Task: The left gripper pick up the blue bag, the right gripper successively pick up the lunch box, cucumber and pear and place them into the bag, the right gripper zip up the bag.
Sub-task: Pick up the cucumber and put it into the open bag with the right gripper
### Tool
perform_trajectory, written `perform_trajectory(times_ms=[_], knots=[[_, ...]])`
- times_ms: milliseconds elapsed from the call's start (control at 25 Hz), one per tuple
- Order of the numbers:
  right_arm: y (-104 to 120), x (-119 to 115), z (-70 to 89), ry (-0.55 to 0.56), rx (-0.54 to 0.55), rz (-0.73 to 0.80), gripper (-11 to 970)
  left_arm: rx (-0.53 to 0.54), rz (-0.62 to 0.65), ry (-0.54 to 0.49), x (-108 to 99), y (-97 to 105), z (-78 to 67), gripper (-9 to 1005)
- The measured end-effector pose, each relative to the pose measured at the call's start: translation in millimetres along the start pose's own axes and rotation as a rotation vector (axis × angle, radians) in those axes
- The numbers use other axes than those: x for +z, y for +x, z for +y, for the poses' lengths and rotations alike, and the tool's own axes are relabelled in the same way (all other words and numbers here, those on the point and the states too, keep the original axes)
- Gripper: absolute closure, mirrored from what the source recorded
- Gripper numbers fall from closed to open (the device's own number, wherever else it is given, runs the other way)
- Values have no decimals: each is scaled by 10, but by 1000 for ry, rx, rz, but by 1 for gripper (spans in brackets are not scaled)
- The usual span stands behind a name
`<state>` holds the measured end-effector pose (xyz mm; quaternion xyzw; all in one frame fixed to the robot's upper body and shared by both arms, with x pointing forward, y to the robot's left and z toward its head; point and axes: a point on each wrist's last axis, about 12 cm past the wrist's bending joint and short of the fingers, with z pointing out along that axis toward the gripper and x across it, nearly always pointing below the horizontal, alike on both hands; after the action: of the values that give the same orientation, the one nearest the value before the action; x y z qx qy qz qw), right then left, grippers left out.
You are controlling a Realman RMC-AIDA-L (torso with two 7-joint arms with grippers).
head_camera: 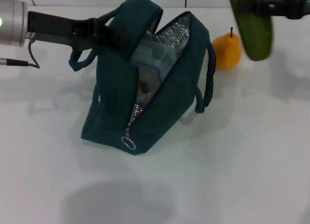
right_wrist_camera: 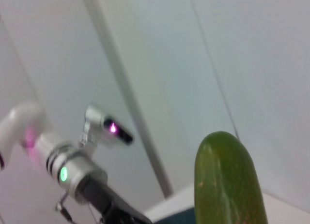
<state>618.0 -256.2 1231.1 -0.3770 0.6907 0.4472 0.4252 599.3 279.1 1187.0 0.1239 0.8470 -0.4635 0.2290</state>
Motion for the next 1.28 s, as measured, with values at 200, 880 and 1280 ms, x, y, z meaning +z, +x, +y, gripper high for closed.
perform_trajectory(times_ms=[200,880,1280], knots=[[203,251,27,-25,7,-217,398,-3,-11,16,2,0,-10,955],[524,1018,122,-84,18,-418,396,7,-11,30,43,-9,-36,955],[584,1404,281,-111,-54,-262,395,8,-10,28,31,13,-21,955]])
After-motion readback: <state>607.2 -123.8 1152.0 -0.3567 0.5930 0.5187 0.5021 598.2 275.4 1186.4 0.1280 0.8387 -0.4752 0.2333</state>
